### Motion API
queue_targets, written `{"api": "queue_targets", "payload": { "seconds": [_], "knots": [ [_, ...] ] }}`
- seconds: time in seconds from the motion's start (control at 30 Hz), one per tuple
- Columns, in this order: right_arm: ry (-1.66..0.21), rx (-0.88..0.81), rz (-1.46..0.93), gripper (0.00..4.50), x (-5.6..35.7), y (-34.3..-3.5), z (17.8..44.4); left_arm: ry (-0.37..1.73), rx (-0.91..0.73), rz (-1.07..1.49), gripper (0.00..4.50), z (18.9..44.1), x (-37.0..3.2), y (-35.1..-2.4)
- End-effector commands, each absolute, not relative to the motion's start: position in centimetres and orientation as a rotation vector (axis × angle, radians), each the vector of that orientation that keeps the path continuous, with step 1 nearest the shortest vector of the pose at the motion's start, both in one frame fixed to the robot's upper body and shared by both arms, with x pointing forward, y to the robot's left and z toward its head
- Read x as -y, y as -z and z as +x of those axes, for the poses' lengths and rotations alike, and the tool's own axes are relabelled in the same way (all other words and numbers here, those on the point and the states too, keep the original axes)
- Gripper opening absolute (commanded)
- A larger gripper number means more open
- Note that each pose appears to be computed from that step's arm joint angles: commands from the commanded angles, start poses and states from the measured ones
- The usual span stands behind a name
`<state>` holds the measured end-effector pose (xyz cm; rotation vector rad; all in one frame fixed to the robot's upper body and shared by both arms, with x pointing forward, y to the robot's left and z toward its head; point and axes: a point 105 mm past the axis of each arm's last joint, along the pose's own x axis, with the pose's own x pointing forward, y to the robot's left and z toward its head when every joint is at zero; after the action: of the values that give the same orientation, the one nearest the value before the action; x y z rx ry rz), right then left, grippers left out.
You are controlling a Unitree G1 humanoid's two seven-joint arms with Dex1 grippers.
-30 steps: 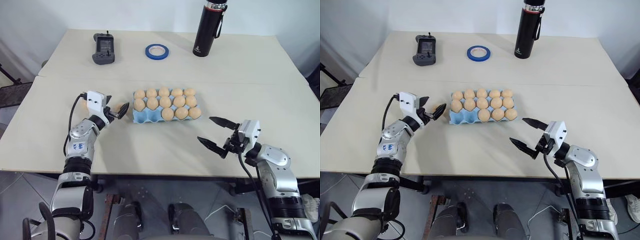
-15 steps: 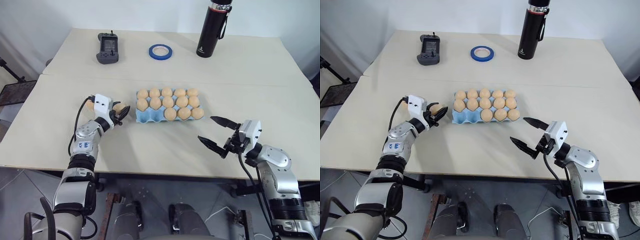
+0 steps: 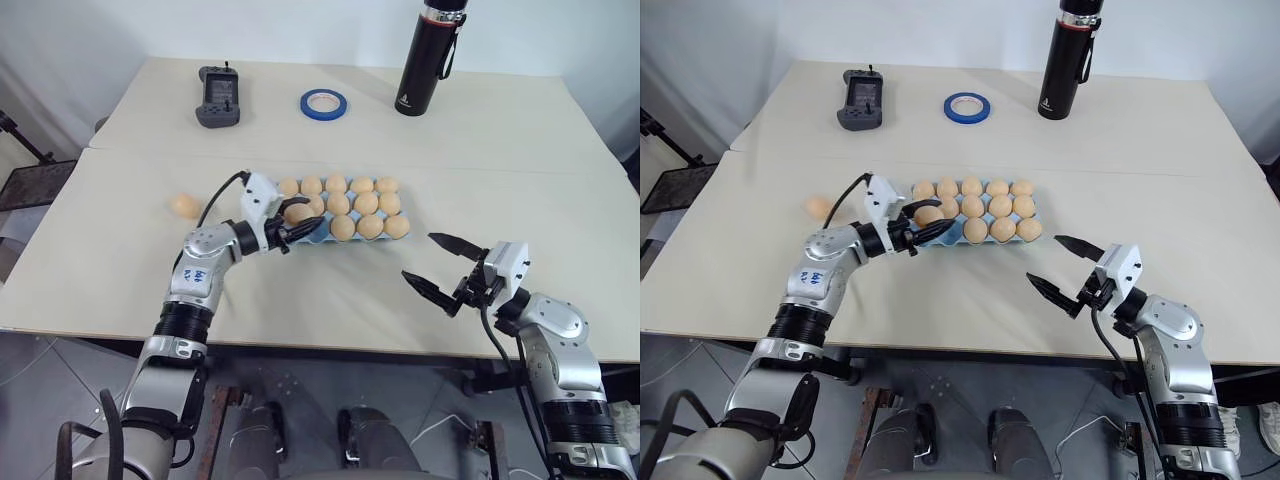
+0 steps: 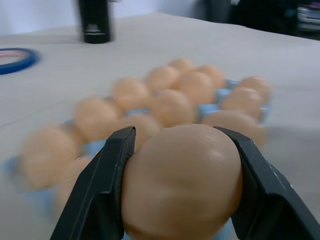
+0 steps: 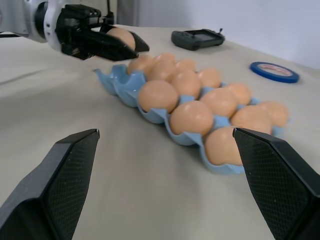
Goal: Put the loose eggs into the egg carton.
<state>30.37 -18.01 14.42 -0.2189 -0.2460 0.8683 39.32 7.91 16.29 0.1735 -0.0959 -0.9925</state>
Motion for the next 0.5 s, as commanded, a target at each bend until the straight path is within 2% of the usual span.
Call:
{"api": "queue_targets", "payload": {
  "seconds": [0.03, 0.27, 0.3, 0.5],
  "knots": [
    [-0.827, 0.291, -0.25, 4.5, 18.9, -15.7, 30.3, 1.035, 0.121, 0.204, 2.14, 39.4, -6.7, -17.1],
    [-0.821, 0.307, -0.24, 4.5, 18.5, -15.8, 30.0, 1.004, 0.11, 0.205, 4.31, 40.2, -6.8, -16.5],
    [-0.821, 0.308, -0.238, 4.5, 18.5, -15.8, 29.9, 0.99, 0.117, 0.208, 4.47, 40.3, -7.1, -16.6],
    [-0.829, 0.302, -0.23, 4.5, 18.5, -15.3, 29.7, 0.888, 0.259, 0.174, 4.47, 39.8, -10.9, -19.5]
  ]
}}
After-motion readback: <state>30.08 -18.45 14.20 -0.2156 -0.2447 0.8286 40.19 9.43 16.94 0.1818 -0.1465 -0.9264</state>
